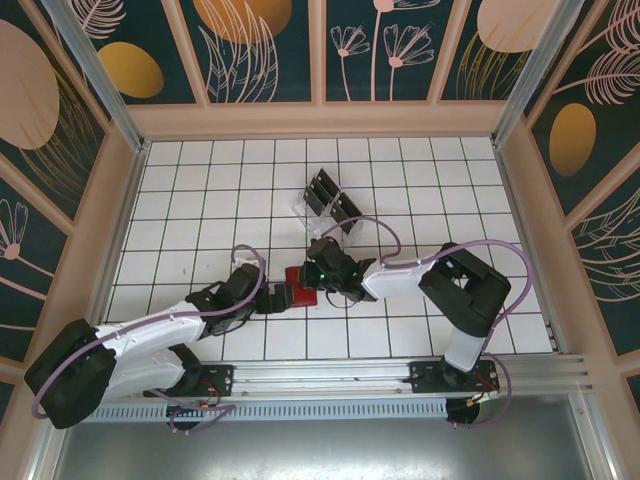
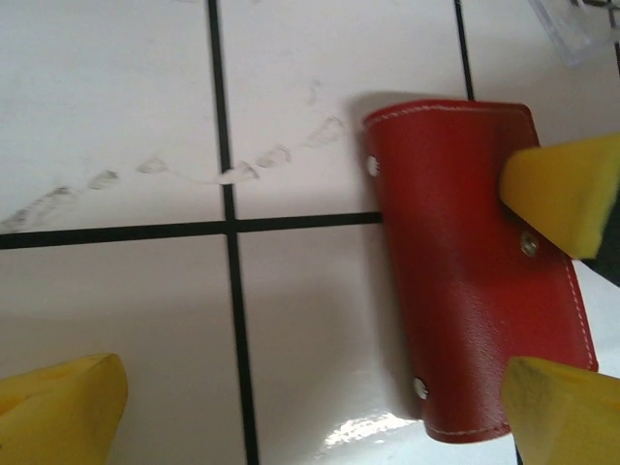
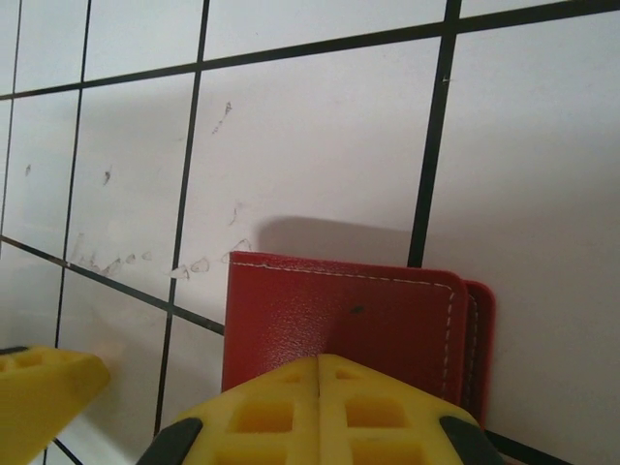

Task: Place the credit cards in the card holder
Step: Press the card holder at the center of the table.

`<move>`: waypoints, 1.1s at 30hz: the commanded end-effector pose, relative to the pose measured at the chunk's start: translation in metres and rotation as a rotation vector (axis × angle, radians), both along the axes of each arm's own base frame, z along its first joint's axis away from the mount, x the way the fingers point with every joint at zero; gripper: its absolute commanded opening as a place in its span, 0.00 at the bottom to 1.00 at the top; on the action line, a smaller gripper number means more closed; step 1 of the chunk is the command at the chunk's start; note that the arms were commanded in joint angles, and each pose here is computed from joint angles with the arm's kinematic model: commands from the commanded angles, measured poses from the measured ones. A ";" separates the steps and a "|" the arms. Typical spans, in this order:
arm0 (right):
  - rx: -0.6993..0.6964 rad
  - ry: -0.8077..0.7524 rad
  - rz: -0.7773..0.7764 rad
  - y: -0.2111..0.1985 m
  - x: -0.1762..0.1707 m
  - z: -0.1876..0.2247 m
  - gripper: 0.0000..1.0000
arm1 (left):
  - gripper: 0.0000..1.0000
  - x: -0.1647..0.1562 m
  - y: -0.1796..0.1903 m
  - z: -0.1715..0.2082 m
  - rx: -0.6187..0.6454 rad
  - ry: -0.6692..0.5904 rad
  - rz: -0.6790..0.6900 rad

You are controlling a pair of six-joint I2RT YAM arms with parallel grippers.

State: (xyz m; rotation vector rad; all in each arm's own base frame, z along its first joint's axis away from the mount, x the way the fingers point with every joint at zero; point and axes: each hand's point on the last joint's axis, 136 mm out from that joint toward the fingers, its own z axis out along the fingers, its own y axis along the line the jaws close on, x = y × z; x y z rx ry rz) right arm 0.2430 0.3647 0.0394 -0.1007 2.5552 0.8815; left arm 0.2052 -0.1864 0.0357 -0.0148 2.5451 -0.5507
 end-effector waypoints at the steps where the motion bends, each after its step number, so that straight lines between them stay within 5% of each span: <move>1: -0.001 0.022 -0.006 -0.003 -0.001 -0.011 0.00 | 0.99 0.007 -0.004 0.007 0.022 -0.036 -0.001; 33: 0.019 0.038 -0.004 -0.003 -0.004 -0.013 0.00 | 0.99 0.007 -0.007 -0.015 0.130 -0.023 -0.023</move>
